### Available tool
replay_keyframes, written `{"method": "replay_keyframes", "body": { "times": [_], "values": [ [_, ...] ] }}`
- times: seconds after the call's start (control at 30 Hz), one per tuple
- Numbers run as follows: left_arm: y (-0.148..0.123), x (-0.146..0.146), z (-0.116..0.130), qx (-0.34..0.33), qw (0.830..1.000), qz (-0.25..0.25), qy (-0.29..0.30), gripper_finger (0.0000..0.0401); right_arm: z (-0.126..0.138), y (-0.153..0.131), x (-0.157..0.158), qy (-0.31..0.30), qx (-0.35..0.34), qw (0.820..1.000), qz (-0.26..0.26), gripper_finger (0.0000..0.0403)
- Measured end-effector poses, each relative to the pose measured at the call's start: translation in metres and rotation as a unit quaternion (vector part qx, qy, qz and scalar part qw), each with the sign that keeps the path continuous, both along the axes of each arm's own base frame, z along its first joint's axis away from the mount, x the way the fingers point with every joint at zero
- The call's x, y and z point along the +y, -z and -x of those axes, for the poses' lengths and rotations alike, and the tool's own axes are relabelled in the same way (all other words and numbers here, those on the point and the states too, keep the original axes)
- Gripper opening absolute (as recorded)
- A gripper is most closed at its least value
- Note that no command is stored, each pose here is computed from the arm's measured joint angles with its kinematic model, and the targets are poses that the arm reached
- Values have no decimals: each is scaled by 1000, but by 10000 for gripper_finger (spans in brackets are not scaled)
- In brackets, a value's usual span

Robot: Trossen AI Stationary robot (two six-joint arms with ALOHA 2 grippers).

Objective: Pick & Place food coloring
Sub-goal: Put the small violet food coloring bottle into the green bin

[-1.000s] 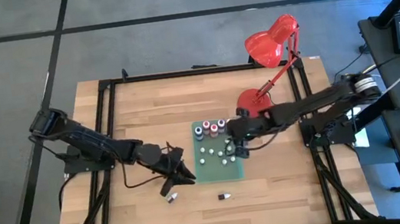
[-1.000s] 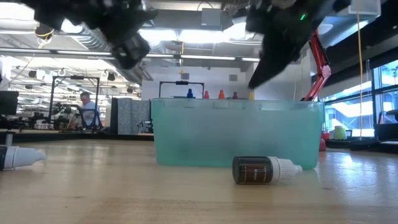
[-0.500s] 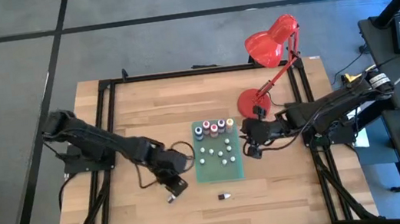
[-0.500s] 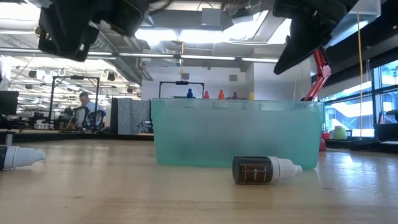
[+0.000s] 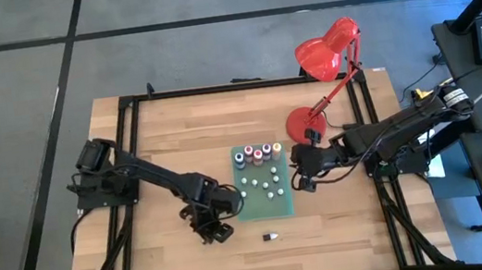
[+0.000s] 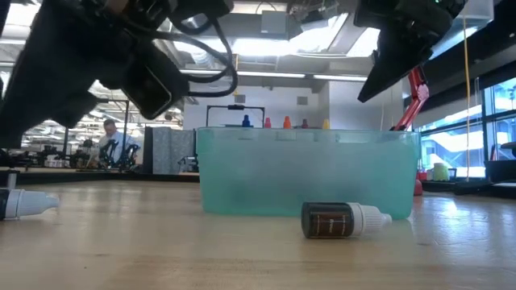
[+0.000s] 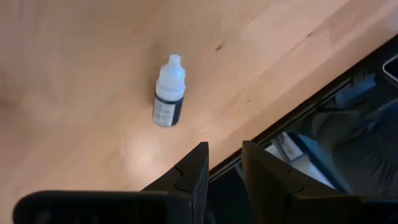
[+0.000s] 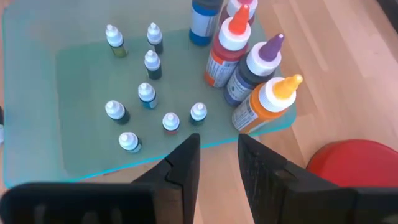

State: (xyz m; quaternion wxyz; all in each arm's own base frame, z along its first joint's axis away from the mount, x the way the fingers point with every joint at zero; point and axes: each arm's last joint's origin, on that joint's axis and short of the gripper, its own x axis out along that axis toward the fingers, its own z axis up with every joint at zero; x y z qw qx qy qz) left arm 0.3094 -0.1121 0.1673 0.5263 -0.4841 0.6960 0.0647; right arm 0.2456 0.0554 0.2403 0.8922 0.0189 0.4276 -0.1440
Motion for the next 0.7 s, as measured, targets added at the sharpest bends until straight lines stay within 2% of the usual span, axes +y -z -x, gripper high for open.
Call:
{"method": "replay_keyframes", "body": {
  "times": [0.33,0.6,0.7],
  "values": [
    [-1,5,-2,-84,993,-36,80,93,2,3,0,-2,21,1000,2,110],
    [-1,4,-2,-63,996,-36,51,96,3,3,-1,-4,25,1000,4,110],
    [0,6,-3,-67,995,-60,44,109,3,3,-1,-5,26,1000,5,110]
  ]
}}
